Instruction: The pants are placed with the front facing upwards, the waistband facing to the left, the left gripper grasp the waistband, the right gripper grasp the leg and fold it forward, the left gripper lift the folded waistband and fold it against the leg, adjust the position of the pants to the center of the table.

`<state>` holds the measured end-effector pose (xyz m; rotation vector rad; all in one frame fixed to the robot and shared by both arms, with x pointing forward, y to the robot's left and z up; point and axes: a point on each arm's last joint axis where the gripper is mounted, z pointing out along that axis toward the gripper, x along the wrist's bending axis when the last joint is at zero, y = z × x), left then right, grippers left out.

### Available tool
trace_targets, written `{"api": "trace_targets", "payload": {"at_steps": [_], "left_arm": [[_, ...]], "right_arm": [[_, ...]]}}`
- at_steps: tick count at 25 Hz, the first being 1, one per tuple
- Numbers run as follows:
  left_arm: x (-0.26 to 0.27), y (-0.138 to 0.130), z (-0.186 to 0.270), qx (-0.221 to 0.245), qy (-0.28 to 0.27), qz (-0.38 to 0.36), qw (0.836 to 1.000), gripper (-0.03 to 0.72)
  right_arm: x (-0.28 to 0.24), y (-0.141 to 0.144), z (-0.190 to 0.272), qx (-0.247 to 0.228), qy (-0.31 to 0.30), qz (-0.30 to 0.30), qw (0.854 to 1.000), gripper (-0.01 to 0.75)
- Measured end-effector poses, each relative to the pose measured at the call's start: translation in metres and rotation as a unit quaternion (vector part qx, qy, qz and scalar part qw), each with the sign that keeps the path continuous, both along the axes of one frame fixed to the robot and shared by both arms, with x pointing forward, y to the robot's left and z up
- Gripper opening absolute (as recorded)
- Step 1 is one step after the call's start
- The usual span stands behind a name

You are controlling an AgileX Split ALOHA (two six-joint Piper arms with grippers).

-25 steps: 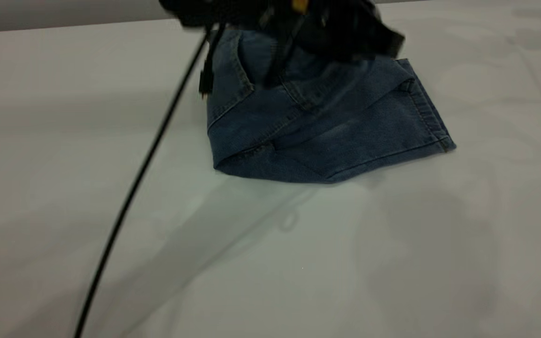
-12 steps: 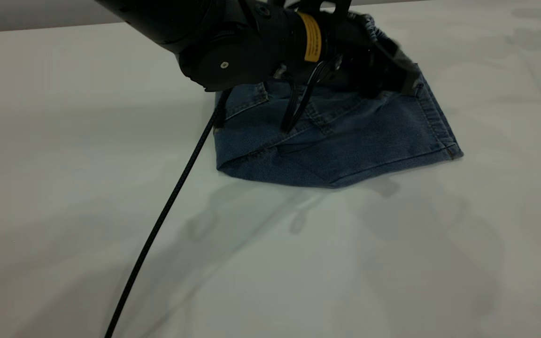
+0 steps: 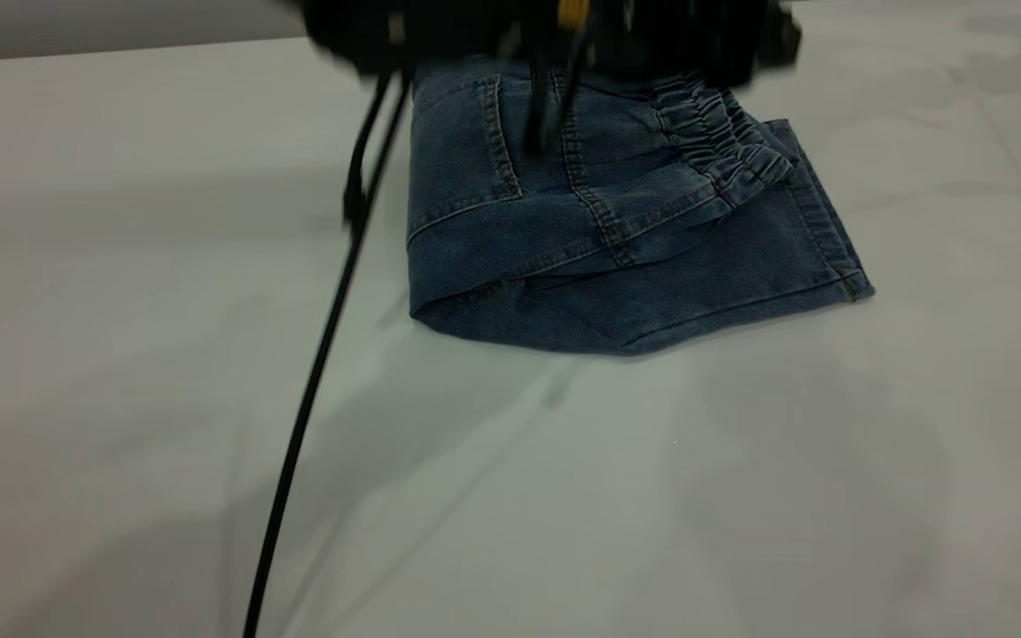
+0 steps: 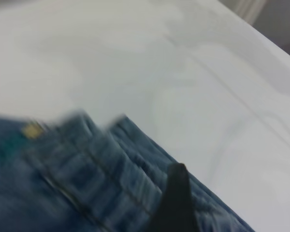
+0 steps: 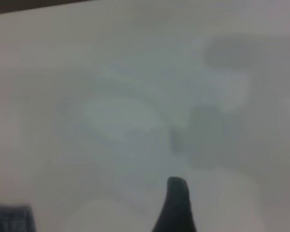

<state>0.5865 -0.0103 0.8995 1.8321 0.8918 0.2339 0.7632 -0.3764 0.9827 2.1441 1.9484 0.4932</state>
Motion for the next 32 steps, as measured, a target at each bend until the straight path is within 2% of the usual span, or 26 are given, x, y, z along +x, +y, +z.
{"api": "trace_targets", "payload": {"at_steps": [3, 6, 10, 13, 17, 23, 29, 32], "left_arm": [[0.01, 0.002, 0.036, 0.047, -0.025, 0.025, 0.998, 0.568], [0.019, 0.004, 0.059, 0.096, -0.021, 0.074, 0.992, 0.571], [0.03, 0.009, 0.063, 0.207, -0.006, 0.117, 0.971, 0.571], [0.032, 0.013, 0.066, 0.259, 0.007, 0.122, 0.958, 0.571], [0.024, 0.018, 0.042, 0.326, 0.068, 0.098, 0.938, 0.571], [0.016, 0.015, 0.011, 0.377, 0.114, 0.02, 0.919, 0.571], [0.022, 0.009, -0.023, 0.383, 0.101, -0.004, 0.918, 0.571], [0.025, 0.005, -0.038, 0.372, 0.09, -0.009, 0.924, 0.571]], "right_arm": [[0.0, 0.001, 0.0, 0.003, -0.001, 0.0, 1.0, 0.51], [0.0, 0.001, 0.0, 0.005, -0.001, 0.001, 1.0, 0.51], [0.0, 0.002, 0.0, 0.008, -0.001, 0.0, 1.0, 0.51], [0.001, 0.004, 0.001, 0.018, -0.003, 0.0, 1.0, 0.51], [0.001, 0.008, 0.002, 0.042, -0.008, 0.005, 0.999, 0.51], [0.002, 0.009, 0.002, 0.048, -0.009, 0.006, 0.999, 0.51], [0.002, 0.009, 0.002, 0.048, -0.009, 0.007, 0.999, 0.51], [0.002, 0.009, 0.002, 0.048, -0.009, 0.007, 0.999, 0.51]]}}
